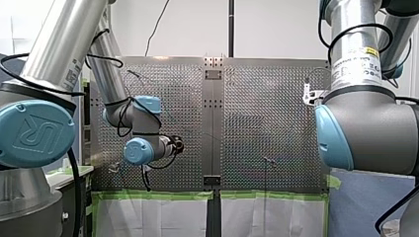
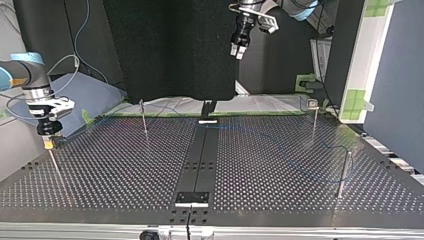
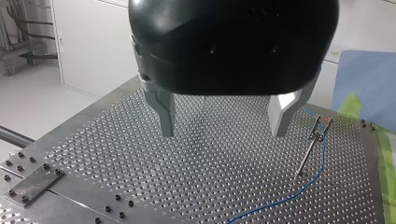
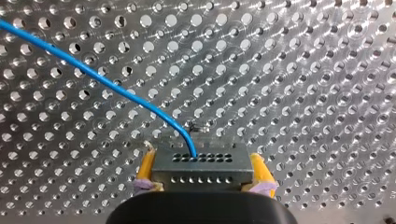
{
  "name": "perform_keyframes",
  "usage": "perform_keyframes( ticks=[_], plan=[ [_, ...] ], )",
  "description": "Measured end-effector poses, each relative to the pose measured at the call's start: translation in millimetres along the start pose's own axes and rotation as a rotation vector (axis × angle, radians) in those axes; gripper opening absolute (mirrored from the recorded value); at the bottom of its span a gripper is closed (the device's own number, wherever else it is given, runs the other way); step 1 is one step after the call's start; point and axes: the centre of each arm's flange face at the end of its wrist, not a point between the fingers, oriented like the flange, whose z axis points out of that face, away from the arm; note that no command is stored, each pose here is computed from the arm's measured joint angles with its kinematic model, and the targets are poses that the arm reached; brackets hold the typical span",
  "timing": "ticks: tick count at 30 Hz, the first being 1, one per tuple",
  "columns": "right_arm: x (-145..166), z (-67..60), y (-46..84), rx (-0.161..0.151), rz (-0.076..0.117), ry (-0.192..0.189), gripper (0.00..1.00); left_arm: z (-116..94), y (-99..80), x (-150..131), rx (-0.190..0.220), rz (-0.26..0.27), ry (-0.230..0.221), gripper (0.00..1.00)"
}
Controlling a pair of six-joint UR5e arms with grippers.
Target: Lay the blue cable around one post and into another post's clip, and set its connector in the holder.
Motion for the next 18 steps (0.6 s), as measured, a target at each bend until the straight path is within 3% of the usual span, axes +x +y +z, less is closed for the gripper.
perform_keyframes(
  ticks=[2,18],
  plan=[
    [2.0,0.1,0.1,0.000,-0.001,0.003,1.00,0.0,0.0,0.0,0.000,0.000,0.000,1.00],
    [-0.8,-0.2,-0.7,-0.004,0.003,-0.004,1.00,-0.1,0.1,0.2,0.000,0.000,0.001,1.00]
  ],
)
